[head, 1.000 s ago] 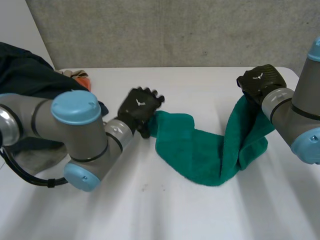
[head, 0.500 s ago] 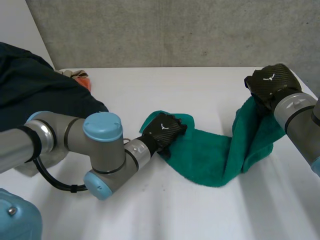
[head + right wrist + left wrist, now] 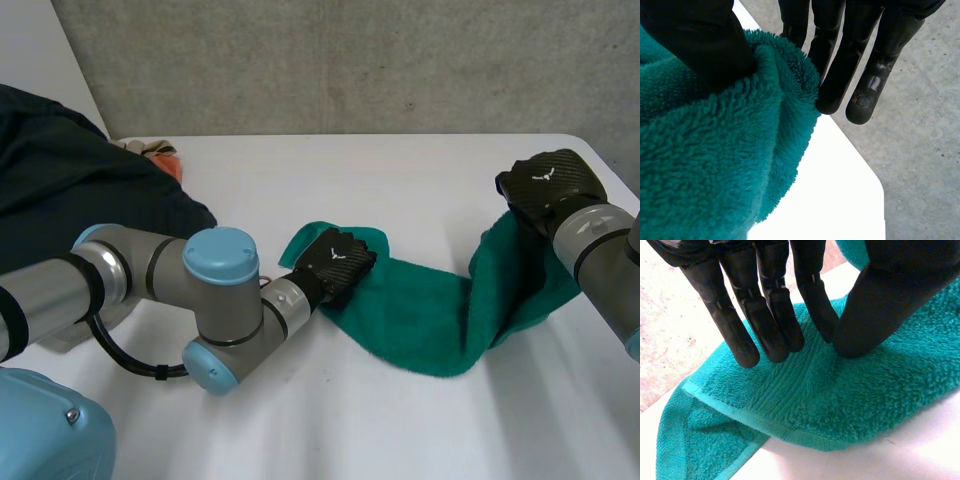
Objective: Fold the laundry.
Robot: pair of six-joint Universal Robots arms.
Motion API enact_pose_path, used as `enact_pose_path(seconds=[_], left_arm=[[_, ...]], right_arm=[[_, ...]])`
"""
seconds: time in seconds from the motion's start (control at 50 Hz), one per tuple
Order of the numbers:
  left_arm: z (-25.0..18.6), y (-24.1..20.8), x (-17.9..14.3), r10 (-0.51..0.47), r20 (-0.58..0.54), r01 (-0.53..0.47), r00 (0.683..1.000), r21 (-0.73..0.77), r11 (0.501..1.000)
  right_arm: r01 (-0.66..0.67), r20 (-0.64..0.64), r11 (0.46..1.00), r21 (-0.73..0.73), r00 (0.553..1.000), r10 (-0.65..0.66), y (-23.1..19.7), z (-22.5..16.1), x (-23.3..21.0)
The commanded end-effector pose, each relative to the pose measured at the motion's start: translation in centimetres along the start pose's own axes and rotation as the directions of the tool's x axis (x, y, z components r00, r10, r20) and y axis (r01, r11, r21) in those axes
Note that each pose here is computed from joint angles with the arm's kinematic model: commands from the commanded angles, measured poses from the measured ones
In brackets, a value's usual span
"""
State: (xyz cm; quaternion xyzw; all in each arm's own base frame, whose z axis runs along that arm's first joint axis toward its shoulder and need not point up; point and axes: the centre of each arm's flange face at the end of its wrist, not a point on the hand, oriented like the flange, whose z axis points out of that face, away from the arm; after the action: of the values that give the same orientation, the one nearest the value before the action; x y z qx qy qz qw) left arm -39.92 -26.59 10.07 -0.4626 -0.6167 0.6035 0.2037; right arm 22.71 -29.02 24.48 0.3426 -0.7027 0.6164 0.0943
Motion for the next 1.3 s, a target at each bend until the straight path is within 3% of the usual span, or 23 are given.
enact_pose_path(seconds=[0.02, 0.16, 0.34, 0.46, 0.64, 0.72, 0.82, 0.92, 1.02, 1.14, 1.3], left_arm=[[-0.2, -0.6, -0.1, 0.032, 0.014, -0.032, 0.999, -0.001, 0.999], [-4.6, -8.1, -3.1, 0.130, 0.184, -0.135, 0.974, 0.014, 0.991], [-11.6, -14.4, -4.0, 0.141, 0.270, -0.171, 0.953, 0.090, 0.981], [-11.3, -12.4, -4.5, 0.141, 0.273, -0.156, 0.952, 0.034, 0.987], [-12.8, -11.2, -2.3, 0.109, 0.170, -0.087, 0.979, -0.134, 0.987], [-11.1, -10.6, -3.1, 0.112, 0.206, -0.087, 0.972, -0.130, 0.988], [-7.0, -6.7, -3.7, 0.128, 0.217, -0.084, 0.968, -0.200, 0.976], [-3.6, -3.7, -6.0, 0.134, 0.255, -0.081, 0.958, -0.209, 0.975], [-0.8, -4.2, -8.5, 0.144, 0.357, -0.123, 0.923, -0.081, 0.989], [-0.8, -5.0, -9.1, 0.144, 0.394, -0.142, 0.908, -0.036, 0.989], [-3.1, -4.7, -8.3, 0.141, 0.373, -0.121, 0.917, -0.075, 0.990]], right_arm=[[0.002, 0.006, 1.000, -0.003, 1.000, -0.002, 0.0, -0.3, -0.1], [0.044, -0.025, 0.999, 0.031, 0.999, -0.044, -2.3, -2.4, 1.7], [0.183, 0.031, 0.979, -0.093, 0.983, -0.180, -2.3, -5.0, 3.5], [0.181, 0.052, 0.981, -0.071, 0.983, -0.178, -2.4, -5.1, 3.1], [0.171, 0.065, 0.983, -0.066, 0.984, -0.167, -2.1, -4.2, 3.0], [0.178, 0.102, 0.980, -0.087, 0.980, -0.169, -0.4, -0.6, 1.6], [0.178, 0.103, 0.980, -0.088, 0.980, -0.169, 1.4, 3.7, 0.4], [0.175, 0.013, 0.983, -0.054, 0.984, -0.175, 2.9, 8.4, -0.2], [0.143, -0.200, 0.988, 0.067, 0.972, -0.127, 2.9, 12.1, 1.0], [0.127, -0.237, 0.986, 0.112, 0.967, -0.098, 1.4, 10.1, 2.4], [0.052, 0.081, 0.998, -0.044, 0.996, -0.049, 2.6, 3.4, 1.2]])
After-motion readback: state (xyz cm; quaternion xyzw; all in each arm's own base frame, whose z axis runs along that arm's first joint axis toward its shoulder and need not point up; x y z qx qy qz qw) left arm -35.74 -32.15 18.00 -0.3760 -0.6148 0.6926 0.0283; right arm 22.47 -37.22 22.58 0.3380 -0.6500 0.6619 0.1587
